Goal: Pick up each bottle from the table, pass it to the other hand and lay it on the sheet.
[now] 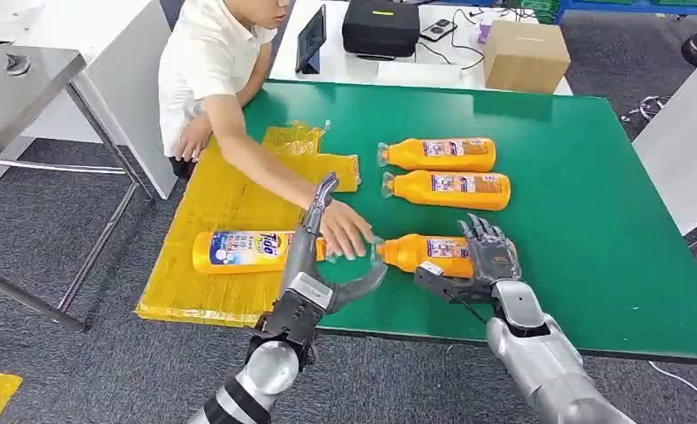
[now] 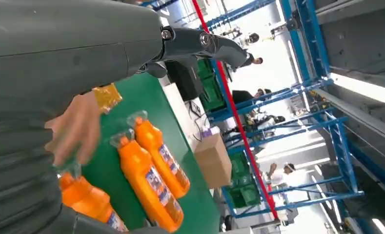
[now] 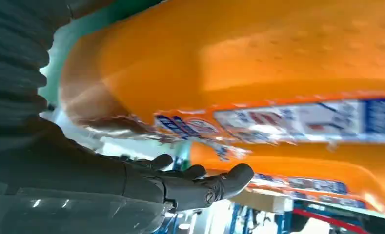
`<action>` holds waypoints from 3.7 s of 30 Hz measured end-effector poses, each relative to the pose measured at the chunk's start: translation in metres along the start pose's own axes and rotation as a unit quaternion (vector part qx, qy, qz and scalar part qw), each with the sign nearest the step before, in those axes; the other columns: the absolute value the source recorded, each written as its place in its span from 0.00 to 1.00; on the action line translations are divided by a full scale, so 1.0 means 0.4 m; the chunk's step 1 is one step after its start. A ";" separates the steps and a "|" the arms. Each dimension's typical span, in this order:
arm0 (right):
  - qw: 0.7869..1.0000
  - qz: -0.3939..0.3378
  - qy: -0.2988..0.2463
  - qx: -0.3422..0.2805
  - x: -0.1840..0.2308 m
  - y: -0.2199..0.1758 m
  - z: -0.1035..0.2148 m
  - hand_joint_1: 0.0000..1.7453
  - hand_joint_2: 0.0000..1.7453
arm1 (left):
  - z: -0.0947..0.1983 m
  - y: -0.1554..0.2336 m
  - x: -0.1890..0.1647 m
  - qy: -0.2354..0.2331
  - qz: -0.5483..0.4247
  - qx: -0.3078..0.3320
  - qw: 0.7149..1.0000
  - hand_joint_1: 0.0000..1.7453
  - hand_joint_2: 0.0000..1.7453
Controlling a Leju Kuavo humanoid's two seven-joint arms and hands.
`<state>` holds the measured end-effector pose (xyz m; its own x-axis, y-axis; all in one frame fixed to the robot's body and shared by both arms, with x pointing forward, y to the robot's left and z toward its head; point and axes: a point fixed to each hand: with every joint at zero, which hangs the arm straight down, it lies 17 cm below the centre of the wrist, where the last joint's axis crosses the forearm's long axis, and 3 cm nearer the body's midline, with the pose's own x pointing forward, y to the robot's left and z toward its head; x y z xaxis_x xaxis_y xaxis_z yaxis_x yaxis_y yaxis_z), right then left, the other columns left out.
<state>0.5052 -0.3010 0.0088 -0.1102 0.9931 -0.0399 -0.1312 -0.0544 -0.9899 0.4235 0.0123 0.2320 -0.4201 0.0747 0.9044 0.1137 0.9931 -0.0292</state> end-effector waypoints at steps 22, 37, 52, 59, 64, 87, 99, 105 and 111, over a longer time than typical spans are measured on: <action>0.997 -0.038 -0.003 0.068 -0.084 0.058 0.024 1.00 1.00 | -0.001 0.008 -0.001 0.002 0.004 -0.002 1.000 0.00 1.00; 0.950 -0.295 -0.101 0.028 0.024 0.034 0.068 1.00 1.00 | -0.011 0.037 0.000 0.010 0.089 0.030 0.996 0.00 1.00; 0.842 -0.497 -0.163 -0.136 0.160 -0.229 0.139 1.00 1.00 | 0.172 0.005 -0.151 0.146 0.314 0.014 0.938 0.00 1.00; 0.818 -0.525 -0.178 -0.158 0.208 -0.273 0.162 1.00 1.00 | 0.216 0.011 -0.180 0.170 0.317 0.008 0.933 0.00 1.00; 0.807 -0.537 -0.207 -0.132 0.310 -0.263 0.180 1.00 1.00 | 0.213 0.003 -0.174 0.165 0.310 -0.001 0.936 0.00 1.00; 0.768 -0.531 -0.357 -0.025 0.685 -0.245 0.308 1.00 1.00 | 0.107 0.053 -0.142 0.127 0.282 0.047 0.950 0.00 1.00; 0.751 -0.551 -0.363 -0.015 0.687 -0.258 0.311 0.98 1.00 | 0.105 0.040 -0.150 0.139 0.304 0.036 0.942 1.00 1.00; 0.723 -0.585 -0.368 0.006 0.689 -0.264 0.318 0.33 1.00 | 0.099 0.040 -0.139 0.127 0.308 0.032 0.942 1.00 1.00; 0.704 -0.607 -0.368 0.019 0.694 -0.267 0.324 0.00 0.00 | 0.092 0.054 -0.151 0.141 0.337 0.039 0.930 1.00 1.00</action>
<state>0.3610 -0.0328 0.1211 -0.3736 -0.0119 0.9275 -0.5939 0.7712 -0.2293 0.4182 0.0324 0.1609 -0.0223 0.6675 0.7443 0.1961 0.7330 -0.6514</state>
